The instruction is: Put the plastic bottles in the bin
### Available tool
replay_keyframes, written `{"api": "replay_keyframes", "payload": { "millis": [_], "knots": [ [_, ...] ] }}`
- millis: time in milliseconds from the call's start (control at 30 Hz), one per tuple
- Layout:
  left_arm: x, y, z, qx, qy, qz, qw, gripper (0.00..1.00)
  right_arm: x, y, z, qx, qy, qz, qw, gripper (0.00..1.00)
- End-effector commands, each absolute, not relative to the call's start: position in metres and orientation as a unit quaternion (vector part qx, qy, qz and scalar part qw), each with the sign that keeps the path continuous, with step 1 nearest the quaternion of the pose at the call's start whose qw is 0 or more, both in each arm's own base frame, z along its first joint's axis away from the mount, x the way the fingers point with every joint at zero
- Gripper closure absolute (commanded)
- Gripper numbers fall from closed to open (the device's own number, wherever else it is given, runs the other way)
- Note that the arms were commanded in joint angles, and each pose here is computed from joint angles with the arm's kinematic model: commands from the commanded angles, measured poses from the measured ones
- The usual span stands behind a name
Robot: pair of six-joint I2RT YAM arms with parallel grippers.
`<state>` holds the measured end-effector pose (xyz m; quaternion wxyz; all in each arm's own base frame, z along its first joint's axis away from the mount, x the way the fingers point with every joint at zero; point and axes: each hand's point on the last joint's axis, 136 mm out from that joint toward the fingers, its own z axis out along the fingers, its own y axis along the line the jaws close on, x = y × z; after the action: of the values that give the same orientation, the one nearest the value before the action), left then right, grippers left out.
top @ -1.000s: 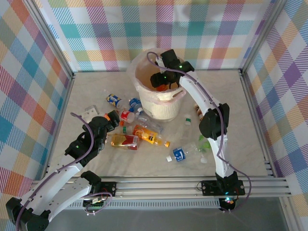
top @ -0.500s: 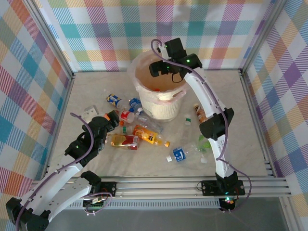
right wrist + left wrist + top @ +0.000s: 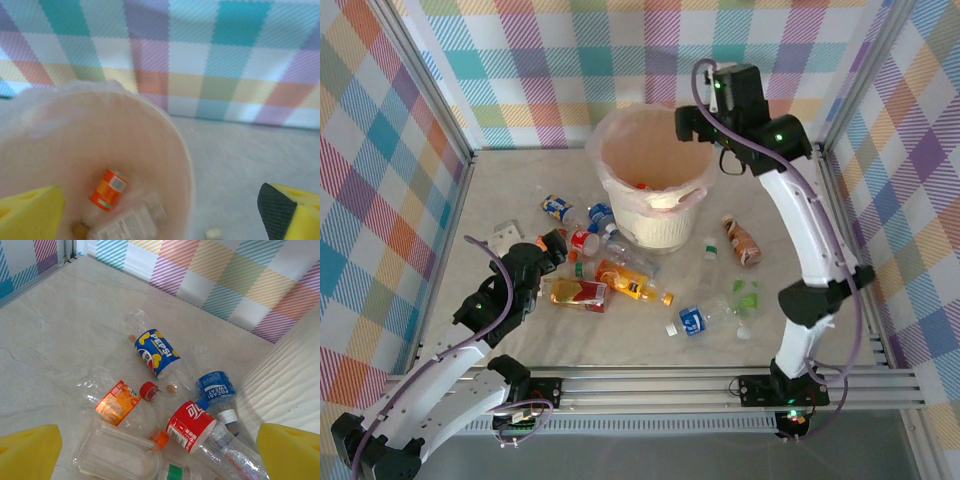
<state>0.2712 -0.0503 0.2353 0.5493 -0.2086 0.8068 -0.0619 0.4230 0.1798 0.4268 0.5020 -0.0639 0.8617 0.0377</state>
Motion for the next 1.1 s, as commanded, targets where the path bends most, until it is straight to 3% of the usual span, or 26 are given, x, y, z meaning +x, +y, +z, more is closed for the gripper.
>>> {"api": "replay_keyframes", "payload": {
  "millis": [0, 233, 433, 667, 1067],
  "knots": [
    [0.269, -0.046, 0.233, -0.216, 0.804, -0.057, 0.551, 0.00, 0.409, 0.148, 0.399, -0.005, 0.881, -0.003, 0.473, 0.00],
    [0.271, -0.047, 0.233, -0.221, 0.799, -0.060, 0.556, 0.00, 0.340, 0.100, 0.326, 0.071, 0.912, -0.018, 0.404, 0.00],
    [0.274, -0.050, 0.226, -0.228, 0.798, -0.073, 0.553, 0.00, 0.262, 0.058, 0.240, 0.139, 0.941, -0.047, 0.305, 0.00],
    [0.276, -0.051, 0.223, -0.227, 0.801, -0.068, 0.549, 0.00, 0.190, 0.037, 0.174, 0.186, 0.959, -0.044, 0.210, 0.00],
    [0.277, -0.052, 0.228, -0.220, 0.802, -0.064, 0.551, 0.00, 0.173, 0.057, 0.108, 0.206, 0.967, 0.027, 0.144, 0.01]
  ]
}}
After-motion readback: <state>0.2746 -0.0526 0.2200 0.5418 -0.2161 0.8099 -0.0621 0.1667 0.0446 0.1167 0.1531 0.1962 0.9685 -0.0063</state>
